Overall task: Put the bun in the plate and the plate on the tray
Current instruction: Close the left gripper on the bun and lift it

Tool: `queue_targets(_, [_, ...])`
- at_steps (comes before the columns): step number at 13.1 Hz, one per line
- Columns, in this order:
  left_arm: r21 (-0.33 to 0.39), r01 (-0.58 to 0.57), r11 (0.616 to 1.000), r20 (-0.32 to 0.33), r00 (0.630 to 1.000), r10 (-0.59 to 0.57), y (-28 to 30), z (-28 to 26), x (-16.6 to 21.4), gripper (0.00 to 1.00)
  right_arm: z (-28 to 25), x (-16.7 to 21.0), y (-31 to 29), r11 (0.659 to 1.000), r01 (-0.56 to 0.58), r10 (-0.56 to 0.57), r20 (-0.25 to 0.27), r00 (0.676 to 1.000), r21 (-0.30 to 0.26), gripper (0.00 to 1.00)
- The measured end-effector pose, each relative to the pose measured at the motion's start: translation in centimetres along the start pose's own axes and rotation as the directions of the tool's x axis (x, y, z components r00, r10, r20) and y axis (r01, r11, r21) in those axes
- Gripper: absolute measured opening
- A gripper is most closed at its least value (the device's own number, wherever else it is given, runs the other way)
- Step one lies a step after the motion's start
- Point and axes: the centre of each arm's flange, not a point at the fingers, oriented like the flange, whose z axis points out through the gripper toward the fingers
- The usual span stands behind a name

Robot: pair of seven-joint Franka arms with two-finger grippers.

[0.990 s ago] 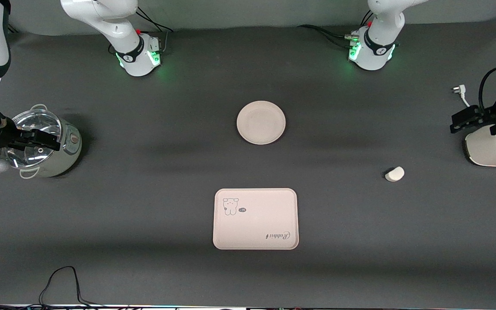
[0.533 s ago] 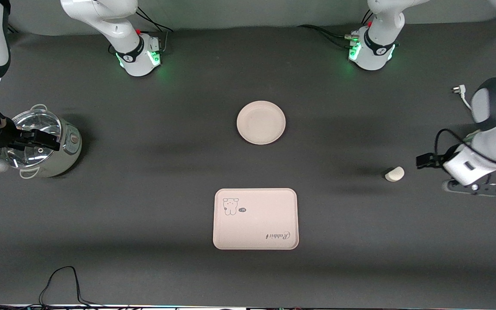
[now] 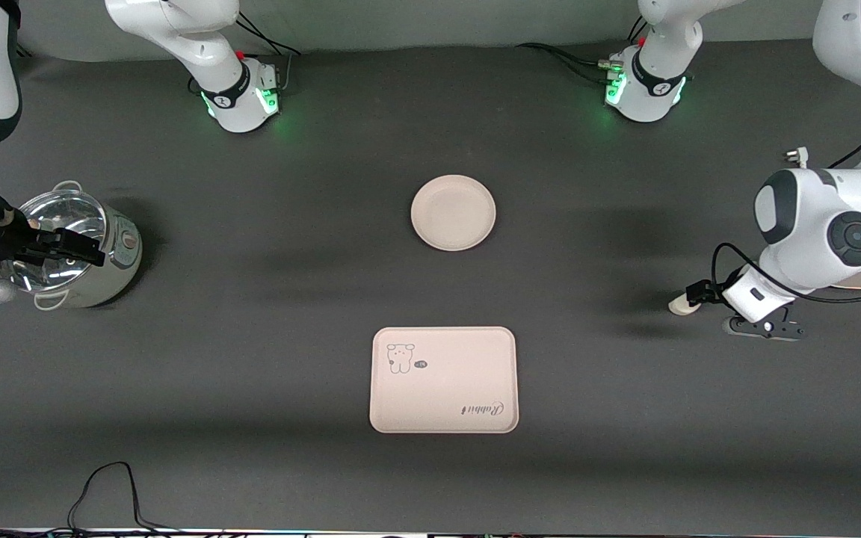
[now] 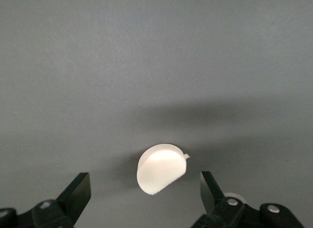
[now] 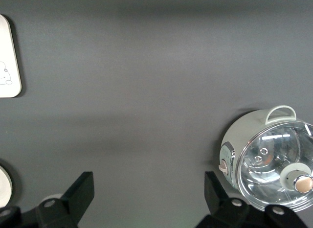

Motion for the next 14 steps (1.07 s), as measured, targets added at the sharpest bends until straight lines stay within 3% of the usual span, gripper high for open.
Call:
queue_targets(6, [-0.029, 0.031, 0.999, 0.018, 0.999, -0.031, 0.3, 5.2, -2.5, 0.96, 0.1, 0.0, 0.0, 1.0, 0.0, 0.0, 0.001, 1.0, 0.0, 1.0])
queue_targets(11, [-0.032, 0.029, 0.999, 0.02, 0.999, -0.028, 0.7, 5.5, -2.5, 0.42, 0.1, 0.0, 0.0, 1.0, 0.0, 0.0, 0.003, 1.0, 0.0, 1.0])
queue_targets(14, [-0.029, 0.023, 0.999, 0.009, 1.0, -0.023, 0.9, 4.9, -2.2, 0.15, 0.2, 0.0, 0.0, 1.0, 0.0, 0.0, 0.005, 1.0, 0.0, 1.0])
